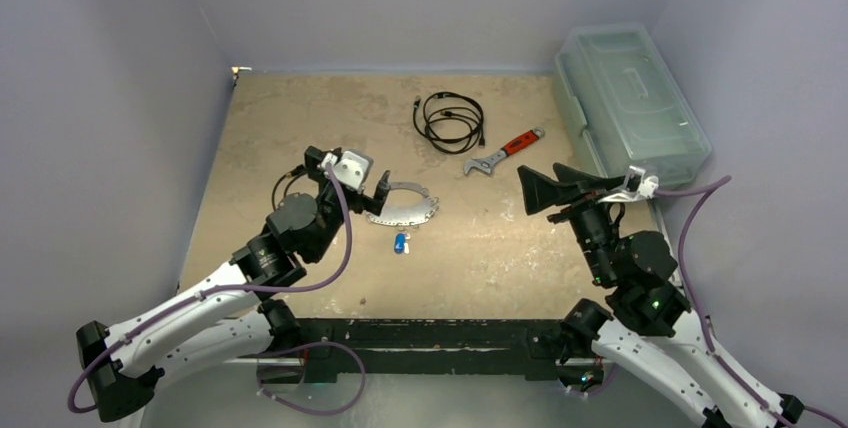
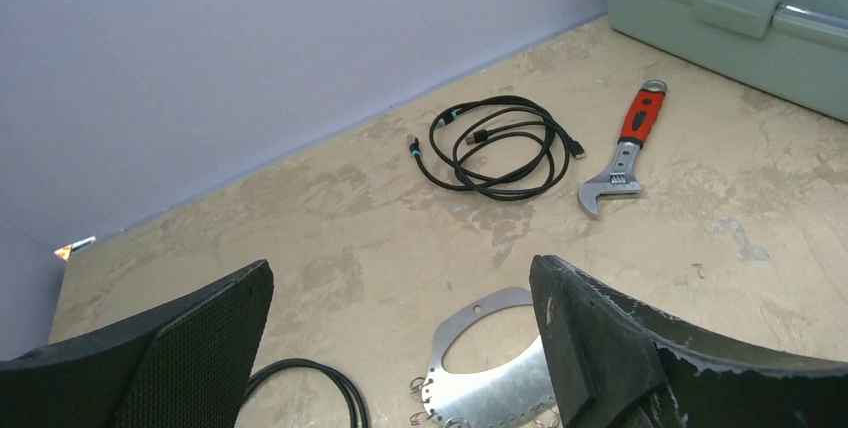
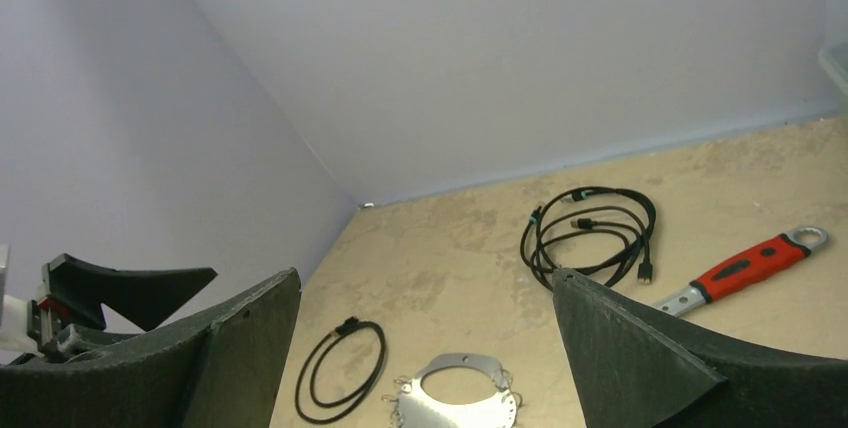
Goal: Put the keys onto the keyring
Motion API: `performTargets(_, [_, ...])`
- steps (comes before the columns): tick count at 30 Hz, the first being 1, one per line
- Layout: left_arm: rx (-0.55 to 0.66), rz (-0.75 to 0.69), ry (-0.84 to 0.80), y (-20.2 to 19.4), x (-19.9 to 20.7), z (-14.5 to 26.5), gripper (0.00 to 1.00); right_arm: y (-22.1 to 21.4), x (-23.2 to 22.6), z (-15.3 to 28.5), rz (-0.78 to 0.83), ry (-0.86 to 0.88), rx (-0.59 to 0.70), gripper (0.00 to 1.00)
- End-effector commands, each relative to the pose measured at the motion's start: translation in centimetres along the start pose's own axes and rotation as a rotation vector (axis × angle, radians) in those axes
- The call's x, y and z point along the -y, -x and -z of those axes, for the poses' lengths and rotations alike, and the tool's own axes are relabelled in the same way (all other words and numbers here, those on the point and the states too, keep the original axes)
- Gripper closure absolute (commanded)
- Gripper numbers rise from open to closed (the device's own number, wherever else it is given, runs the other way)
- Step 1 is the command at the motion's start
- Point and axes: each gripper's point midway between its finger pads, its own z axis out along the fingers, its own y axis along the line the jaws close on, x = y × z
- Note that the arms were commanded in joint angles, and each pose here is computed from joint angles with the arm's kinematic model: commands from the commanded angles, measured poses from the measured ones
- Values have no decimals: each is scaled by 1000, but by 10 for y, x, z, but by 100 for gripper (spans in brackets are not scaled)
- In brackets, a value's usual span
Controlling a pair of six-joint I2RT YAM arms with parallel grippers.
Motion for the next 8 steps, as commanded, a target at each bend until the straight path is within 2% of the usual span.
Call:
performTargets(1, [53,56,-18,17,3,-1,1,-2,5,1,-16,-26,-5,1])
performTargets(8, [54,62,-21,17,4,-1,1,1,4,2,-13,-16,6,1])
